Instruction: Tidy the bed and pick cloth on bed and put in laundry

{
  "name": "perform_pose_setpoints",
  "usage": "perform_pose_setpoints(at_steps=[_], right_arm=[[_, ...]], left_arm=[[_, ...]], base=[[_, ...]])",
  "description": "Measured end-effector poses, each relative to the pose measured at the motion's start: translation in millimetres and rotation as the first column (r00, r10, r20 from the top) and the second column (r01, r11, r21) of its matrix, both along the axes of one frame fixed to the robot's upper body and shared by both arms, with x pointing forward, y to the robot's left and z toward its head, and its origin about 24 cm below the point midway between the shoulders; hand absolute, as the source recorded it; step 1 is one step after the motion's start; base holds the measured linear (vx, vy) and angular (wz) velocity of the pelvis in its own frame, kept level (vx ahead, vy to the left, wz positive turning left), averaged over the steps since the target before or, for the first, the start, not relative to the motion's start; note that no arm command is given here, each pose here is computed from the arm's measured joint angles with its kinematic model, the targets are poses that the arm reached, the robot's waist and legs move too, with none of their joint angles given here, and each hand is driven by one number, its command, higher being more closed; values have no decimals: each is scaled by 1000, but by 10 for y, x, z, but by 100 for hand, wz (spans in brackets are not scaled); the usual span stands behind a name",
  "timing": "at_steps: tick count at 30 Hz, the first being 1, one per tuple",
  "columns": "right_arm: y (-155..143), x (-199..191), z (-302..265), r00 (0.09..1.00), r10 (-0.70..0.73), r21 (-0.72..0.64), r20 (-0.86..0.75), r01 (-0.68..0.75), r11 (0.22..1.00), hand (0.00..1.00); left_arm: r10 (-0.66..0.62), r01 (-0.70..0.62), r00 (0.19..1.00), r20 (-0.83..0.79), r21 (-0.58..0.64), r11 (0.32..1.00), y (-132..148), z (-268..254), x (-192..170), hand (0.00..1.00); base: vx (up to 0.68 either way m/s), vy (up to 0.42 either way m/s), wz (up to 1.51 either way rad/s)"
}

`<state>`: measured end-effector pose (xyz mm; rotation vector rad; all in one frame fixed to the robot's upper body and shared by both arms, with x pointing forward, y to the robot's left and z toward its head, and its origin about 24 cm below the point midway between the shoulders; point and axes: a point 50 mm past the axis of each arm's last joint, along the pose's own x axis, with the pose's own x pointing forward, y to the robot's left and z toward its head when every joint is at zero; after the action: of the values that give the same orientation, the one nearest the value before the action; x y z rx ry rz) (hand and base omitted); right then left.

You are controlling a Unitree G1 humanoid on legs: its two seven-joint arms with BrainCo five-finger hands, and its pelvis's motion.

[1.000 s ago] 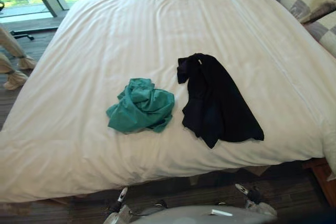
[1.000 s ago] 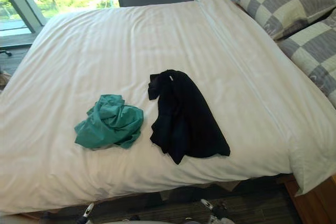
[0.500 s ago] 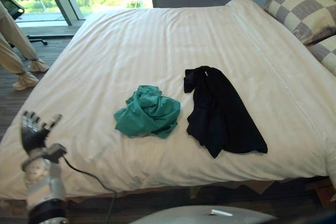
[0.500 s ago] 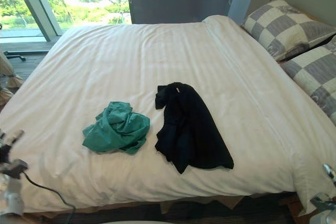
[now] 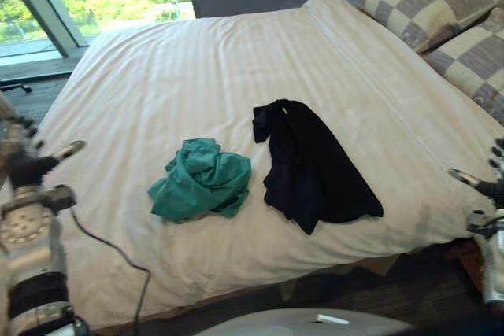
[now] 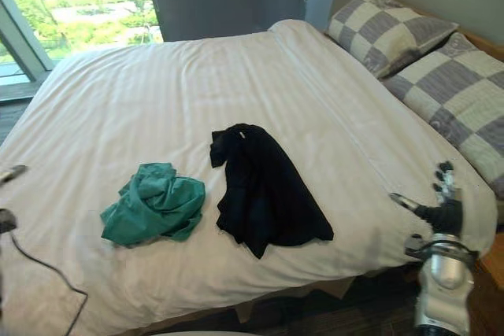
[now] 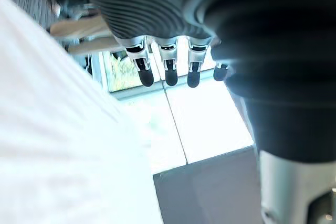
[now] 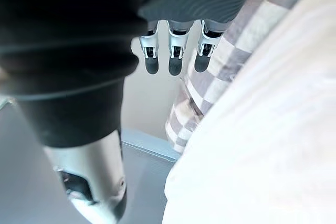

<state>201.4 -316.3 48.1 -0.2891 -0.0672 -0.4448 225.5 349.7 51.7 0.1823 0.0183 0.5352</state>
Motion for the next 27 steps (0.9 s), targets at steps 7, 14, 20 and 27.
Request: perform_pose_setpoints(at_steps=[7,14,20,27], right_arm=[[313,-183,-227,995,13,34,-95,-10,999,0],[367,-161,-241,996,-31,79,-82,38,996,0],[486,-88,-74,1000,0,125,22,-3,992,0],[568,98,407,967,69,89,246,-94,992,0]], left_arm=[[-20,26,985,-173,33,999,-677,-515,-93,0],[-12,61,974,-227,211,975,-779,-519,-52,0],[73,35,971,-228,438,899,-688,-302,142,100],[167,2,973,-160,729,685,-416,373,537,100]], base=[[-56,-32,-12],[-3,-15,-10],[-2,-37,-8],[-23,-20,-9]])
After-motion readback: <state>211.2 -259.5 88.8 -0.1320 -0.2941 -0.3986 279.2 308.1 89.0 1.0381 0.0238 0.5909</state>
